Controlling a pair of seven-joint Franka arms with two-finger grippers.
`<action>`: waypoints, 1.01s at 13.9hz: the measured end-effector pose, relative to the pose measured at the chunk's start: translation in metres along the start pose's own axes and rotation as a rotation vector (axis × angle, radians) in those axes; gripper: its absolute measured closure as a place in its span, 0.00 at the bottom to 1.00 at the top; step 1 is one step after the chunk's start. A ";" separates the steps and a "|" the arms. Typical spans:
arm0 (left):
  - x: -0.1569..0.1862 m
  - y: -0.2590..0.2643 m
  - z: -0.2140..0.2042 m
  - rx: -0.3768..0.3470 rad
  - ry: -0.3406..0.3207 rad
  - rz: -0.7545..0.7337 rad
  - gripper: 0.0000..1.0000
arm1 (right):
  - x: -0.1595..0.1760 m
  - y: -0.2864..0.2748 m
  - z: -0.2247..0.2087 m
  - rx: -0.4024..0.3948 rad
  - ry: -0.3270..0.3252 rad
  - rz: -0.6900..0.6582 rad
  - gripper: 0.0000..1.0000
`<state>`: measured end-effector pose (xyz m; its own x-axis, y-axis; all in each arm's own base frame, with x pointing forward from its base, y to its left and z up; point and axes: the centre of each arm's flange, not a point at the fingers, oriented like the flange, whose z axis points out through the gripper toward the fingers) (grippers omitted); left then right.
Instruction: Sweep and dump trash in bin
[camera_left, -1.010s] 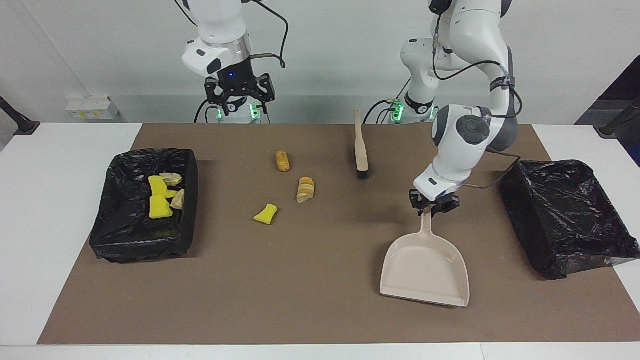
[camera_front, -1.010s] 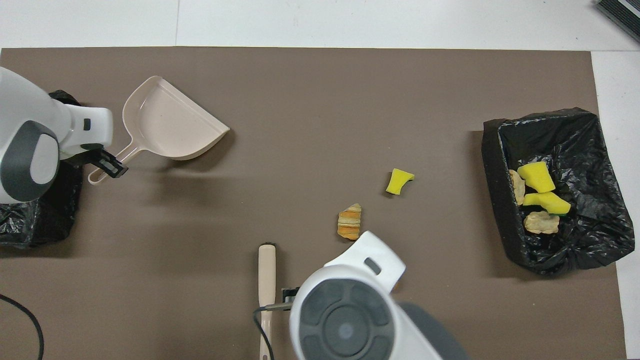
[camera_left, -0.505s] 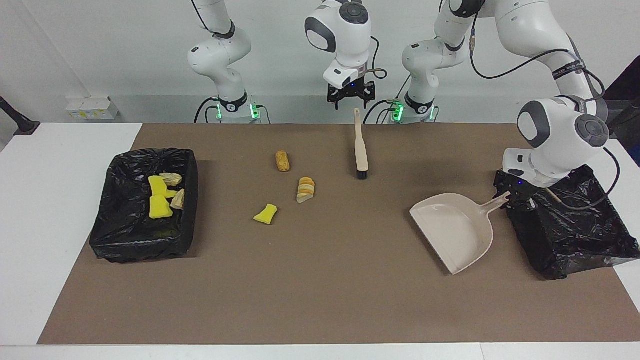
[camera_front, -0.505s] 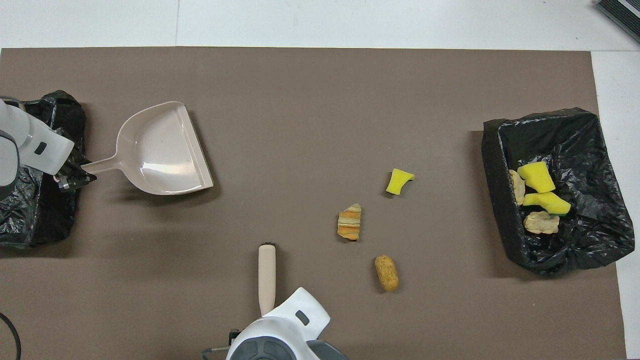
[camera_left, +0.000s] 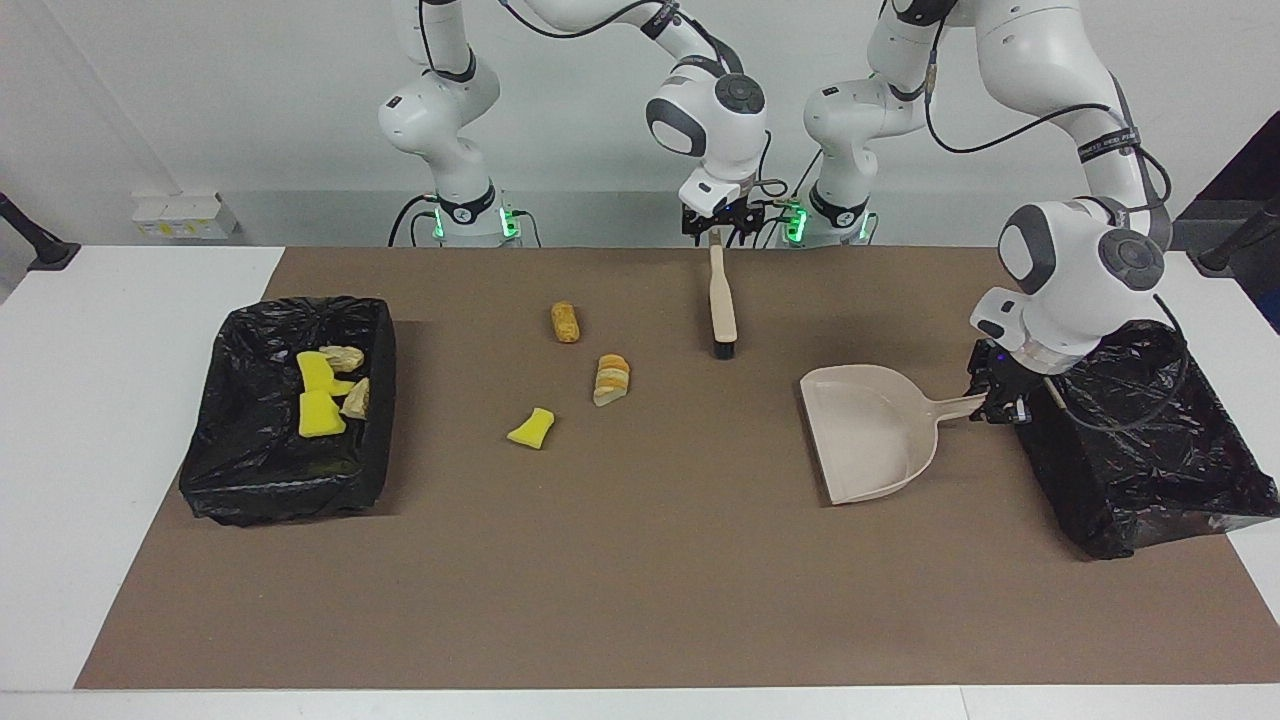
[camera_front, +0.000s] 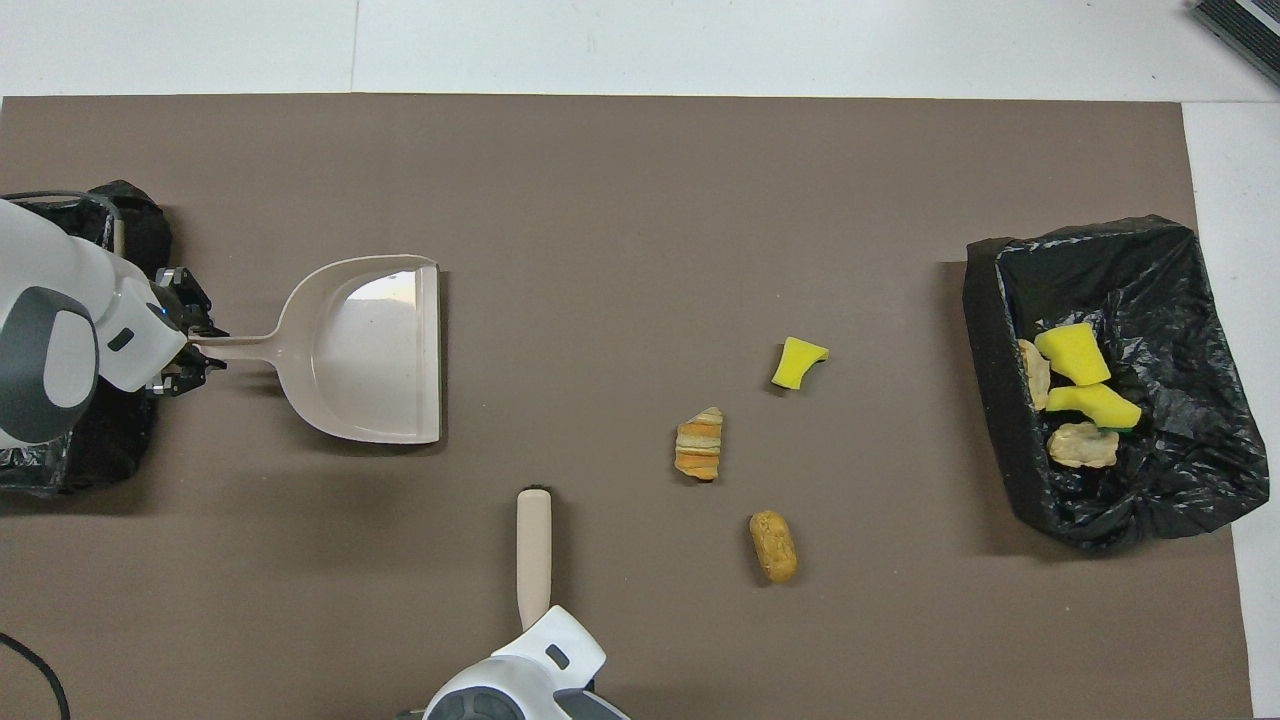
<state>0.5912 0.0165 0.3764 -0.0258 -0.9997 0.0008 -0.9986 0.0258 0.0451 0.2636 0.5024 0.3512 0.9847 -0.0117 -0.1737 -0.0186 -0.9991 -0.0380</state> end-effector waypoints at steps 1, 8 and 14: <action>0.002 0.004 0.002 0.001 -0.001 0.004 0.68 | 0.000 0.002 0.002 -0.001 0.000 0.002 0.22; 0.009 0.009 0.000 0.008 -0.004 0.019 0.68 | -0.009 0.003 0.013 -0.002 0.006 0.001 0.41; 0.019 0.008 0.000 0.012 -0.005 0.027 0.68 | -0.002 0.004 0.008 0.010 0.012 0.103 0.74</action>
<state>0.5823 -0.0020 0.3763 -0.0529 -0.9986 -0.0026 -0.9980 0.0528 0.0335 0.2596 0.4990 0.3432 0.9796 -0.1149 -0.1650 -0.1215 -0.9921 -0.0305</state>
